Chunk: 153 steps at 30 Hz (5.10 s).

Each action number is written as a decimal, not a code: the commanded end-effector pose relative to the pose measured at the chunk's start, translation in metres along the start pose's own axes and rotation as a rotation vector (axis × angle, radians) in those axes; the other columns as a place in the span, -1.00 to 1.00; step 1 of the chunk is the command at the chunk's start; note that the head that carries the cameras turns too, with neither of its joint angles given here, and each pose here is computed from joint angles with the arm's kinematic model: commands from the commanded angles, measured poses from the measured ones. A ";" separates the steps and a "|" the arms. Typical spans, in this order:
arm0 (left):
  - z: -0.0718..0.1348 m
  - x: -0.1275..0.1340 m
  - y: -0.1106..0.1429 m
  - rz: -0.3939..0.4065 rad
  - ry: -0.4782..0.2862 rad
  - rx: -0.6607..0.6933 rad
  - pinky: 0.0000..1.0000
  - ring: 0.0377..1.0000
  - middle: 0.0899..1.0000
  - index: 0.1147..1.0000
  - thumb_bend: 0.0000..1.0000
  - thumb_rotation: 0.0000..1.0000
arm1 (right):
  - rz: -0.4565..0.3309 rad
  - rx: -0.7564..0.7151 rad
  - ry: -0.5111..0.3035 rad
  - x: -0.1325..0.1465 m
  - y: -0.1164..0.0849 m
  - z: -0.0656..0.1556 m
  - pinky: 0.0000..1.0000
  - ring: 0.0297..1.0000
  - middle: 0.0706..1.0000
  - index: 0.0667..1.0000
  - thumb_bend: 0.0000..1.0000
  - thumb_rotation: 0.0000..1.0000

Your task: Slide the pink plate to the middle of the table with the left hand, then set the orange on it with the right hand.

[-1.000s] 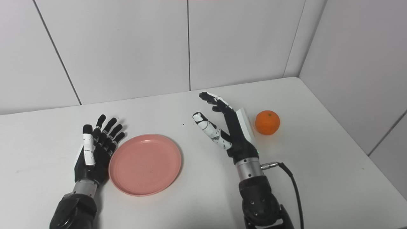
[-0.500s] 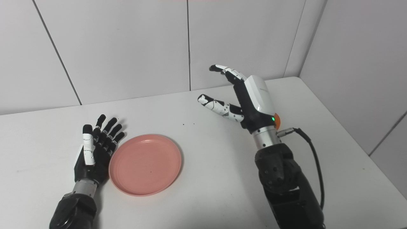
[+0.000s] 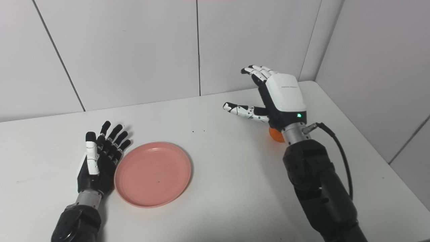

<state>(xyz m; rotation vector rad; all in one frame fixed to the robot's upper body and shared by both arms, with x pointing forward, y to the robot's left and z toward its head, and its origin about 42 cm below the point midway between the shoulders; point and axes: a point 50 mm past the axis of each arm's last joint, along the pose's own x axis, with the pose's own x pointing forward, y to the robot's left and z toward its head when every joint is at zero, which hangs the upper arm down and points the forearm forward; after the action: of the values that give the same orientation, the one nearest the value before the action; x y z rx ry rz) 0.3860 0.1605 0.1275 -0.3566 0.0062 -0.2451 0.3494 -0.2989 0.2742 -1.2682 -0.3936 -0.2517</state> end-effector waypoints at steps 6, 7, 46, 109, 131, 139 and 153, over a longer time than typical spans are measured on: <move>-0.014 -0.005 0.005 0.028 0.069 -0.005 0.82 0.83 0.85 1.00 0.99 0.76 | -0.039 -0.083 0.051 0.007 -0.009 -0.029 0.63 0.66 0.66 0.53 0.71 1.00; -0.014 -0.005 0.005 0.028 0.069 -0.007 0.81 0.82 0.85 1.00 0.98 0.76 | -0.031 -0.086 0.064 0.007 -0.007 -0.034 0.64 0.66 0.66 0.54 0.69 1.00; -0.017 -0.010 0.003 0.026 0.079 -0.006 0.84 0.83 0.84 1.00 0.96 0.75 | 0.058 -0.094 0.143 0.009 0.047 -0.105 0.47 0.55 0.56 0.48 0.61 1.00; -0.004 -0.014 -0.006 0.010 0.087 0.004 0.78 0.81 0.84 1.00 0.98 0.72 | 0.132 -0.105 0.232 -0.018 0.092 -0.108 -0.71 -0.67 -0.58 -0.52 -0.12 -0.41; -0.008 -0.014 -0.023 0.024 0.086 0.014 0.76 0.80 0.83 1.00 0.95 0.77 | -0.091 -0.026 -0.087 0.046 0.011 -0.037 -0.76 -0.74 -0.67 -0.59 -0.13 -0.20; -0.011 -0.013 -0.036 0.041 0.086 0.032 0.65 0.74 0.78 1.00 0.98 0.76 | -0.119 0.005 -0.178 0.053 -0.011 -0.008 -0.72 -0.69 -0.60 -0.47 -0.19 -0.26; -0.017 -0.012 -0.056 0.043 0.079 0.021 0.61 0.73 0.79 0.99 0.97 0.72 | -0.147 0.132 -0.292 0.052 -0.023 0.019 -0.74 -0.71 -0.61 -0.46 -0.16 -0.49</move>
<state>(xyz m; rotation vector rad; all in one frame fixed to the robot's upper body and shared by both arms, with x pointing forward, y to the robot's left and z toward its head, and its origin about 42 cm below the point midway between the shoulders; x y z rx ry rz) 0.3643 0.1102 0.1375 -0.3257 0.0536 -0.2285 0.3848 -0.2953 0.2897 -1.1761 -0.6112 -0.1517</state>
